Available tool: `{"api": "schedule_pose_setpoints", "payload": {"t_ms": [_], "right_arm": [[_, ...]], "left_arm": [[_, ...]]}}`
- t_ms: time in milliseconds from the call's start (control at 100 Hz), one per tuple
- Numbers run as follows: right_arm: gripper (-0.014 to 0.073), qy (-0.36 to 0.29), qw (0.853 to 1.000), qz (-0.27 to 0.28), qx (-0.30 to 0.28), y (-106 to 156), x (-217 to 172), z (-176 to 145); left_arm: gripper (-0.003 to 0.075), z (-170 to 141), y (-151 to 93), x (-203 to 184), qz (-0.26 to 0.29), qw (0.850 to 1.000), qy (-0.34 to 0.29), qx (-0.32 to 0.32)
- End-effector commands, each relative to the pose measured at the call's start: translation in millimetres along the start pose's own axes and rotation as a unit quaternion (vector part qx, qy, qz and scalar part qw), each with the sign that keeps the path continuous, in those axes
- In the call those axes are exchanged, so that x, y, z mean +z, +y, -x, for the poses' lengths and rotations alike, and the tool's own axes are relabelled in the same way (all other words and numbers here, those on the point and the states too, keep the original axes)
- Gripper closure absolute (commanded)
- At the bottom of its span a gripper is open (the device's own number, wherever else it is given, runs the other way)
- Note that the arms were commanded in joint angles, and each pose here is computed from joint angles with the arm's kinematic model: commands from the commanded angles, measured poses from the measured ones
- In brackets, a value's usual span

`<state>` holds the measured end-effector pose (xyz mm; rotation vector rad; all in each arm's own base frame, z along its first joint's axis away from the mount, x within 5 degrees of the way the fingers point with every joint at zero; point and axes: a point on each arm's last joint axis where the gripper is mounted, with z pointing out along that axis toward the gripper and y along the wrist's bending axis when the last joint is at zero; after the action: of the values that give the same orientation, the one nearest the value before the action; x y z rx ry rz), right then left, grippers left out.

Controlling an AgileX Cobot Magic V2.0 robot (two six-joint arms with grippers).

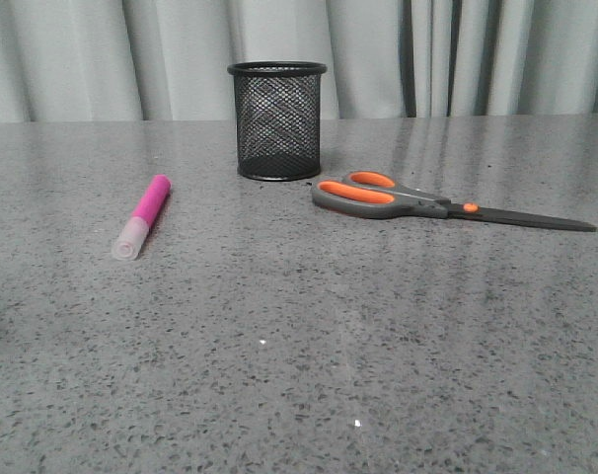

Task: Put pen and scissors into bin

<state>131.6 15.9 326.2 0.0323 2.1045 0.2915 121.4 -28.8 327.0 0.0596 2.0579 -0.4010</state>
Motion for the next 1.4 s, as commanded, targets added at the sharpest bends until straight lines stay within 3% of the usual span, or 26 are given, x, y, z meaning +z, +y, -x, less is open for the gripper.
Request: {"api": "schedule_pose_setpoints", "payload": {"t_ms": [0,160,340,520,690,1010,1390], "right_arm": [[0.0162,-0.041,0.999,-0.004,-0.008,1,-4,15],[0.0162,-0.042,0.999,-0.004,-0.011,1,-4,16],[0.0162,-0.046,0.999,-0.005,-0.011,1,-4,16],[0.0162,-0.049,0.999,-0.006,-0.011,1,-4,17],[0.0162,-0.049,0.999,-0.006,-0.014,1,-4,17],[0.0162,-0.049,0.999,-0.006,-0.017,1,-4,17],[0.0162,-0.049,0.999,-0.006,-0.021,1,-4,17]], "left_arm": [[0.0239,14,-4,1,-0.017,1.0,-0.022,0.011],[0.0295,21,-8,13,-0.044,0.997,0.035,0.053],[0.0303,39,-9,33,-0.066,0.991,0.1,0.052],[0.0303,51,-21,65,-0.108,0.979,0.16,0.065],[0.0303,51,-42,100,-0.134,0.963,0.2,0.121],[0.0303,47,-66,166,-0.139,0.941,0.259,0.167],[0.0303,43,-74,212,-0.09,0.928,0.295,0.208]]}}
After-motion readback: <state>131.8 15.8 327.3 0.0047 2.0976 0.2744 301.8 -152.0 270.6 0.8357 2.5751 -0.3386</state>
